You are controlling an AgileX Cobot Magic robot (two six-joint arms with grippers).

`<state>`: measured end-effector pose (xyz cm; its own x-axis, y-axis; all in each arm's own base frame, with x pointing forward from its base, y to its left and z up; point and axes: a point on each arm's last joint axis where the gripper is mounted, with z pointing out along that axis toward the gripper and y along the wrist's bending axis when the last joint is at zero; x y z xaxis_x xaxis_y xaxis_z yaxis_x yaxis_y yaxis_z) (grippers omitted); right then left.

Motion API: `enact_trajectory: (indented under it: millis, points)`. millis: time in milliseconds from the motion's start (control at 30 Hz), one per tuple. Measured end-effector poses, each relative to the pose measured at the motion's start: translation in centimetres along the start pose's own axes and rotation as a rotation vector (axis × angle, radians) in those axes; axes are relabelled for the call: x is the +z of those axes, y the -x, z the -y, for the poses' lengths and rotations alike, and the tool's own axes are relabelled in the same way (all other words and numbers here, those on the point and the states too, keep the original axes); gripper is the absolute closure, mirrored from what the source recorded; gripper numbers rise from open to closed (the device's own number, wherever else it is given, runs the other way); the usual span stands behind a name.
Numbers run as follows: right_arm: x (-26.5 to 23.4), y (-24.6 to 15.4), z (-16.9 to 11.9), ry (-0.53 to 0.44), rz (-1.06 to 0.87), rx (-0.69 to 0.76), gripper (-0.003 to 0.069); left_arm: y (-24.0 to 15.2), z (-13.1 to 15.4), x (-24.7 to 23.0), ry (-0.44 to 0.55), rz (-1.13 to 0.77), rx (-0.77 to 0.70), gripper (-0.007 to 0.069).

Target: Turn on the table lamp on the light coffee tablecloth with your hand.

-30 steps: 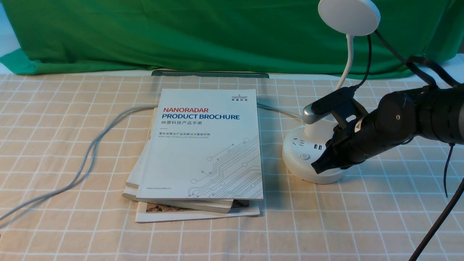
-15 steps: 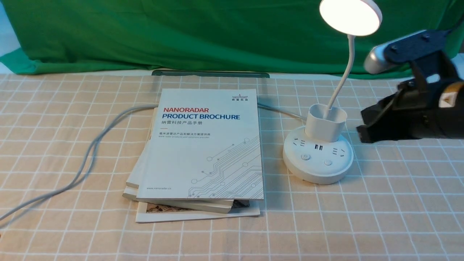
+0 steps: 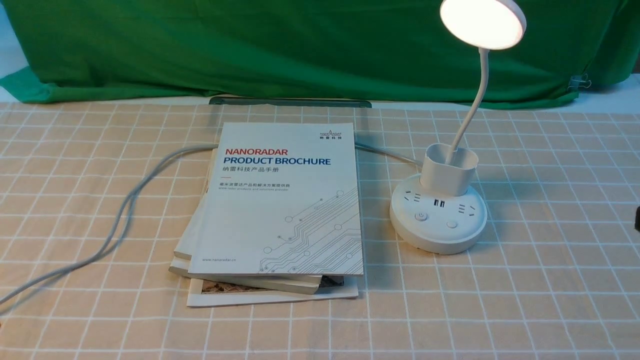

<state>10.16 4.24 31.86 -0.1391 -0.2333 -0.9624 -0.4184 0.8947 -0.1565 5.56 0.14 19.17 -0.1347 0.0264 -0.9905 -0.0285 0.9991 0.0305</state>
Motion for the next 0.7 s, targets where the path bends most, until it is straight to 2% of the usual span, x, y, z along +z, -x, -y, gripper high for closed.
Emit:
enact_trajectory:
  millis: [167, 467, 567, 667, 700]
  points:
    - [-2.0, -1.6, -0.2, -0.061, 0.206, -0.055, 0.0583, 0.0, 0.0, 0.0, 0.0, 0.0, 0.0, 0.0604]
    - [-3.5, -5.7, -0.8, -0.097, 0.297, -0.042, 0.0554, 0.0, 0.0, 0.0, 0.0, 0.0, 0.0, 0.0604]
    - [-3.3, -7.7, -0.6, -0.163, 0.264, 0.034, 0.0547, 0.0, 0.0, 0.0, 0.0, 0.0, 0.0, 0.0604]
    - [-3.0, -10.0, -0.1, -0.29, 0.215, 0.1, 0.054, 0.0, 0.0, 0.0, 0.0, 0.0, 0.0, 0.0604]
    - [-3.0, -10.1, -0.1, -0.289, 0.212, 0.103, 0.054, 0.0, 0.0, 0.0, 0.0, 0.0, 0.0, 0.0604]
